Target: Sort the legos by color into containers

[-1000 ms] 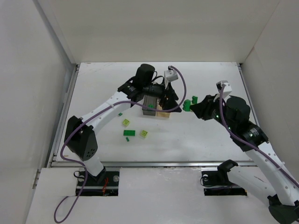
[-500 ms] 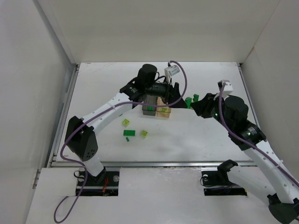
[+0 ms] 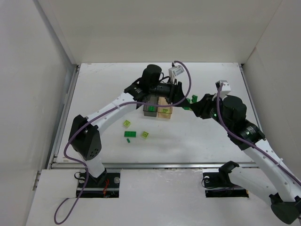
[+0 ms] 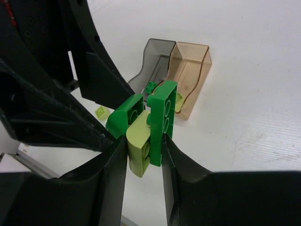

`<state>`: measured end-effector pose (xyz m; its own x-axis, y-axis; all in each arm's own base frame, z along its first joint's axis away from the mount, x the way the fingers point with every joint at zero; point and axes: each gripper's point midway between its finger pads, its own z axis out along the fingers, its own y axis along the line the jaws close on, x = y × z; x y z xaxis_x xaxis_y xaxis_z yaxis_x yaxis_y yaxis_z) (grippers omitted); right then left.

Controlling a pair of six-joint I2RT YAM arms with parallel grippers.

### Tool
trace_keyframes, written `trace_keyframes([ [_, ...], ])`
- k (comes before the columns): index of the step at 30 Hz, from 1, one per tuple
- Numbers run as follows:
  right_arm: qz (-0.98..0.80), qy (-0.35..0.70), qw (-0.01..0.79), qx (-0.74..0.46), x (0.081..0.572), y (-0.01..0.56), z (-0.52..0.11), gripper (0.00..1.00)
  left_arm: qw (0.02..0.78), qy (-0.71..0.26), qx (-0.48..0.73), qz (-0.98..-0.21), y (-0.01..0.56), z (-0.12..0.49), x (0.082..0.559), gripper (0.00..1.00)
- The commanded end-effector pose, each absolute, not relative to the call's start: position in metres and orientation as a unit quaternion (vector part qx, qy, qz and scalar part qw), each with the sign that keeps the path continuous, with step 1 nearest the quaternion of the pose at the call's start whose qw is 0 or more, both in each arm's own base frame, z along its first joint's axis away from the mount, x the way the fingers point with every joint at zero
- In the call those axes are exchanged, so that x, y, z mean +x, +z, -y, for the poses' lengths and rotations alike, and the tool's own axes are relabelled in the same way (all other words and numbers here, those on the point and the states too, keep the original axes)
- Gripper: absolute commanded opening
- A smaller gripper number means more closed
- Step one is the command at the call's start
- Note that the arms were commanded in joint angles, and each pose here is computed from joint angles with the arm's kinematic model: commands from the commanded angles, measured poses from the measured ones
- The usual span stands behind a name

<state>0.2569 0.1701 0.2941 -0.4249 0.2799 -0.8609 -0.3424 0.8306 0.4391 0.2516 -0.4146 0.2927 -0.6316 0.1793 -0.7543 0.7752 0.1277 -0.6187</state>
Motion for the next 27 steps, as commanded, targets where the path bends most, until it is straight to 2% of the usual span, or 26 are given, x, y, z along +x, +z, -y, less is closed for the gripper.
trace_keyframes([
  [1, -0.761, 0.319, 0.564, -0.023, 0.259, 0.322, -0.178, 0.0, 0.288, -0.569, 0.363, -0.68, 0.311, 0.417, 0.249, 0.39],
  [4, -0.761, 0.323, 0.562, -0.026, 0.258, 0.322, -0.179, 0.0, 0.287, -0.566, 0.365, -0.681, 0.309, 0.416, 0.249, 0.33],
  [5, -0.761, 0.323, 0.562, -0.026, 0.258, 0.322, -0.179, 0.0, 0.287, -0.566, 0.365, -0.681, 0.309, 0.416, 0.249, 0.24],
  [9, -0.761, 0.323, 0.562, -0.026, 0.256, 0.32, -0.178, 0.0, 0.282, -0.565, 0.364, -0.685, 0.307, 0.415, 0.248, 0.0],
  [15, -0.802, 0.26, 0.538, 0.006, 0.26, 0.288, -0.159, 0.0, 0.282, -0.553, 0.378, -0.686, 0.303, 0.409, 0.243, 0.0],
  [19, -0.819, 0.216, 0.53, 0.035, 0.266, 0.272, -0.144, 0.0, 0.296, -0.523, 0.373, -0.707, 0.29, 0.396, 0.257, 0.0],
  [27, -0.826, 0.206, 0.521, 0.064, 0.277, 0.261, -0.144, 0.0, 0.322, -0.478, 0.383, -0.722, 0.276, 0.379, 0.268, 0.0],
])
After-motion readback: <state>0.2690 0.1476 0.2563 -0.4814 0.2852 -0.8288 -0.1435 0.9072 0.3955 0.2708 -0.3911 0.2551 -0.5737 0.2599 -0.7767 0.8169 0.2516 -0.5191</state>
